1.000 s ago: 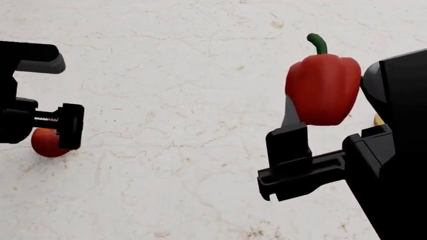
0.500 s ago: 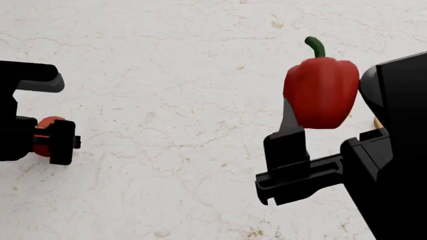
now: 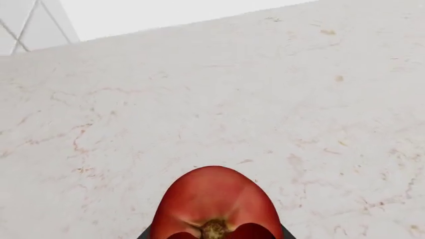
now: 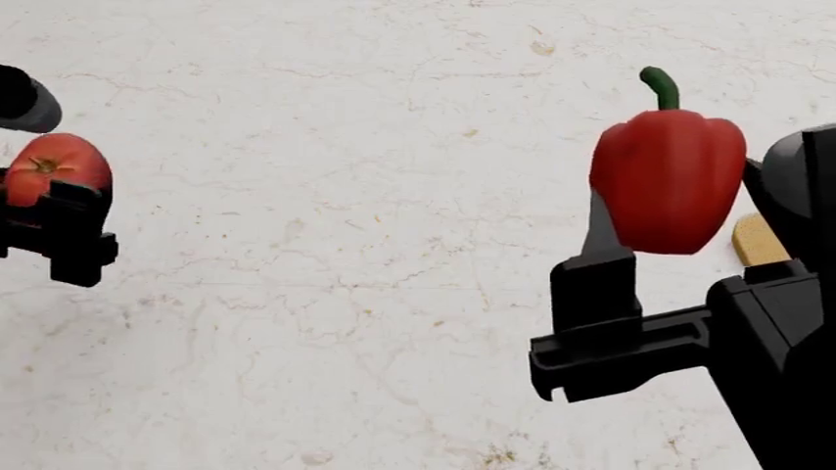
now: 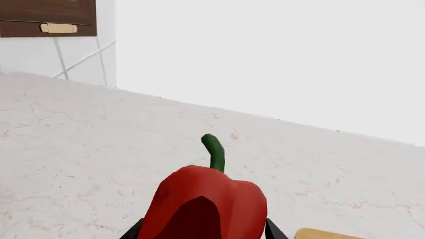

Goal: Place the avocado, onion, tomato and bell pepper on the cutting board.

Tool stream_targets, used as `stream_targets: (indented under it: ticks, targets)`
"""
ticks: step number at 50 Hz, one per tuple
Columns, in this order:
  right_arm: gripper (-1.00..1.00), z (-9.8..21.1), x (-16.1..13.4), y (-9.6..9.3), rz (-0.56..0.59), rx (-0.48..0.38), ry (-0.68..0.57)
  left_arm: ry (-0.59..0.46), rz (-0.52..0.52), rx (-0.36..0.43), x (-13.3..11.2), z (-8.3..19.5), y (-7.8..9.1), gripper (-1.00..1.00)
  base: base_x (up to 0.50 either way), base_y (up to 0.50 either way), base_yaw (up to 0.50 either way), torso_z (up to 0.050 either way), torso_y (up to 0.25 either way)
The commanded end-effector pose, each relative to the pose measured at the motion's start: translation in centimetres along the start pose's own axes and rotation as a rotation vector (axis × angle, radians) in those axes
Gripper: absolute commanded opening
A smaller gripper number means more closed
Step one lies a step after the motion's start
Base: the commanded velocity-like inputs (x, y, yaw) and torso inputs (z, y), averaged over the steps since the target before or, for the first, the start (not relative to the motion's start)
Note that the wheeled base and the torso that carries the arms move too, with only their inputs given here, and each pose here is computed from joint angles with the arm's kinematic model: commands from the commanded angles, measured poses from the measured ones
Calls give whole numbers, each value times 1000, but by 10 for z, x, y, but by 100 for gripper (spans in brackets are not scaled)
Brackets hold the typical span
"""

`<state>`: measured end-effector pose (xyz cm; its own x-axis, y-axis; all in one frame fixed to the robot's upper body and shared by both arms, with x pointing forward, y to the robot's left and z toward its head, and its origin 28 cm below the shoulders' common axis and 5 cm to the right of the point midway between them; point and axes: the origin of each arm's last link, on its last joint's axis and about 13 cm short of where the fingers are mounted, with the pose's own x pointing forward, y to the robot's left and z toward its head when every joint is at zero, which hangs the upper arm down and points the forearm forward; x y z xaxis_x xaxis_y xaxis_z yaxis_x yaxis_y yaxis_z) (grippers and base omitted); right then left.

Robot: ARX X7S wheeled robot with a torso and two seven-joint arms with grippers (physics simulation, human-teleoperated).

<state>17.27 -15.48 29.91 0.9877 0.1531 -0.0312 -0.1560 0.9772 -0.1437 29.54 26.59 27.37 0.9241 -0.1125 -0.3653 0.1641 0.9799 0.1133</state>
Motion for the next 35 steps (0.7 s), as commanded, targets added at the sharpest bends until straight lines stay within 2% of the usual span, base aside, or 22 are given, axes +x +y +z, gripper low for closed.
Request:
stream_targets:
  ticks: [1,11,20,29,35]
  targets:
    - [-100,9,0,-7,-52,19,-87,-182,-10,26,-41,11,-11,-100,0,0,0,0,0]
    - [-100,5,-4,-9,-94,8,-92,-313,-44,19,-69,9,-23,-100,0,0,0,0,0]
    - [-100,8,-14,-11,-122,16,-112,-352,-39,34,-76,12,-31,-100,0,0,0,0,0]
    - [-100,3,-15,-8,-123,28,-113,-375,-12,1,-84,9,-27,-100,0,0,0,0,1]
    - [-100,3,-15,-7,-122,35,-108,-381,-3,-14,-86,6,-26,-100,0,-464,0,0,0]
